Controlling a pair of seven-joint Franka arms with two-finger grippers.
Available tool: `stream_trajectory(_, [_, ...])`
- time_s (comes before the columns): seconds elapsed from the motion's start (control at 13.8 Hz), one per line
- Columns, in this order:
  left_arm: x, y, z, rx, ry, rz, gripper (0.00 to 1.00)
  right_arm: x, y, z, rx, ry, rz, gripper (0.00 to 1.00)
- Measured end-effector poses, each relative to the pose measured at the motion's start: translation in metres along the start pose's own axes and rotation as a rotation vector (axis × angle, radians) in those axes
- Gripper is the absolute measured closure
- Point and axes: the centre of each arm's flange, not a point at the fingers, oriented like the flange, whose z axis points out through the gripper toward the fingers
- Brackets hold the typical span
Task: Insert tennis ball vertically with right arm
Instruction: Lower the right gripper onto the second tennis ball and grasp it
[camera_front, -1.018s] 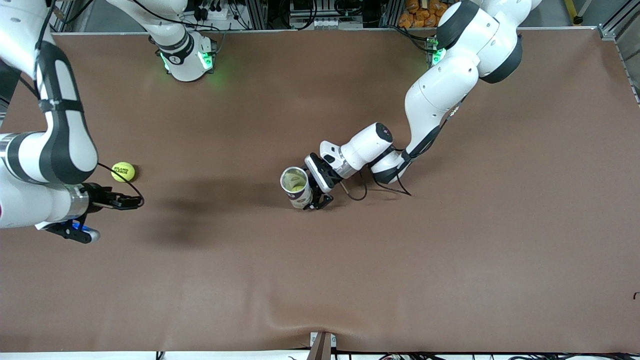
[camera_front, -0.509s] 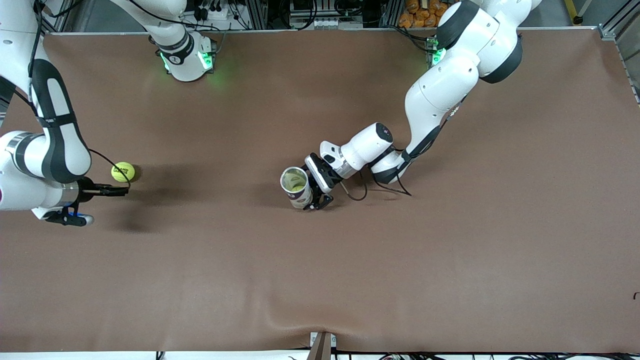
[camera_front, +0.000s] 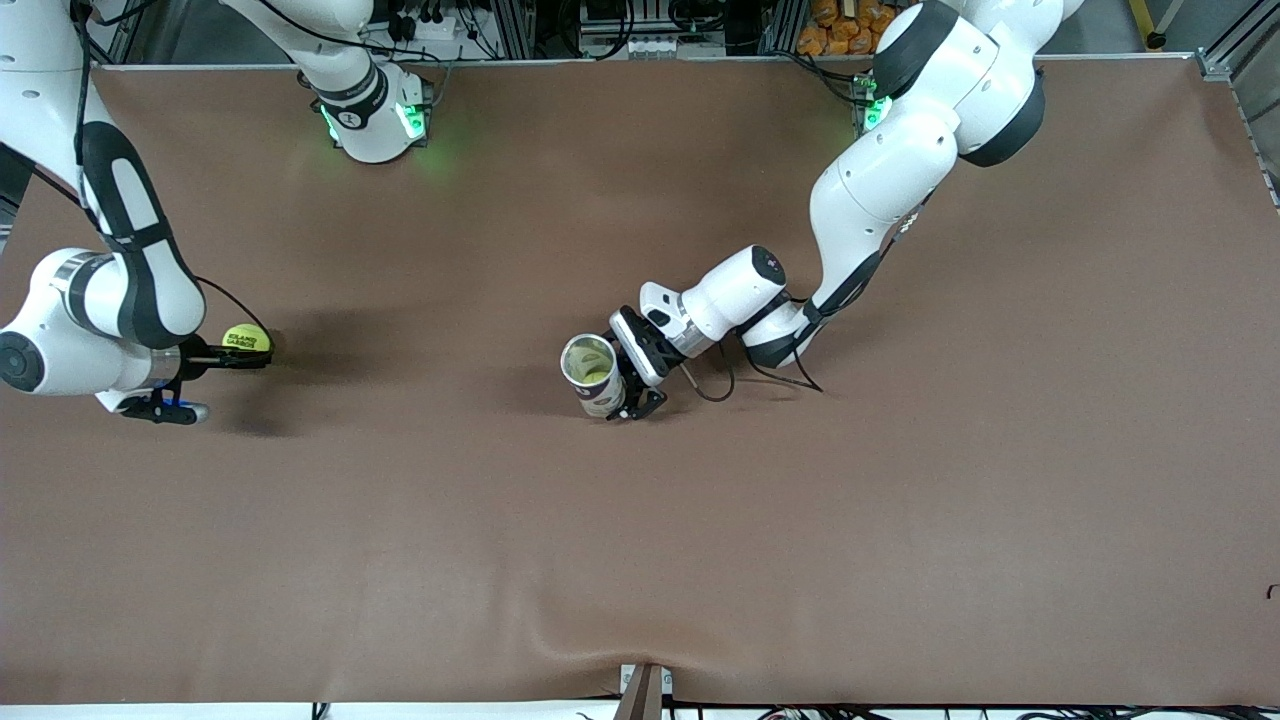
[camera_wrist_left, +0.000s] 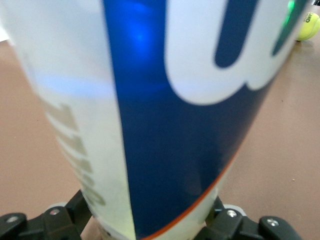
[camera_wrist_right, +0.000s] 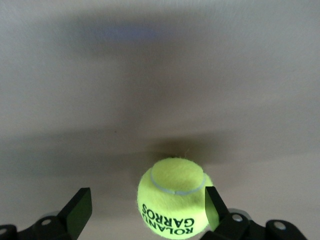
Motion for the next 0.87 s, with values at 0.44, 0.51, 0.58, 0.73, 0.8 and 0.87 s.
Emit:
stream_trajectory(0.44, [0.000,0.000,0.000,0.000,0.000,0.000,0.07,-0.006,0.010,0.007,0.002,-0.014,0.014,0.00])
stream_trajectory(0.51, [0.000,0.000,0.000,0.000,0.000,0.000,0.07,-0.009,0.013,0.012,0.004,-0.022,0.015,0.00])
stream_trajectory(0.58, [0.000,0.000,0.000,0.000,0.000,0.000,0.07,-0.011,0.015,0.018,0.006,-0.027,0.016,0.00])
stream_trajectory(0.73, [0.000,0.000,0.000,0.000,0.000,0.000,0.07,-0.015,0.016,0.027,0.008,-0.030,0.017,0.07])
stream_trajectory(0.8, [0.000,0.000,0.000,0.000,0.000,0.000,0.07,-0.016,0.016,0.030,0.008,-0.031,0.017,0.16])
stream_trajectory(0.87, [0.000,0.000,0.000,0.000,0.000,0.000,0.07,-0.016,0.016,0.029,0.008,-0.029,0.016,0.30])
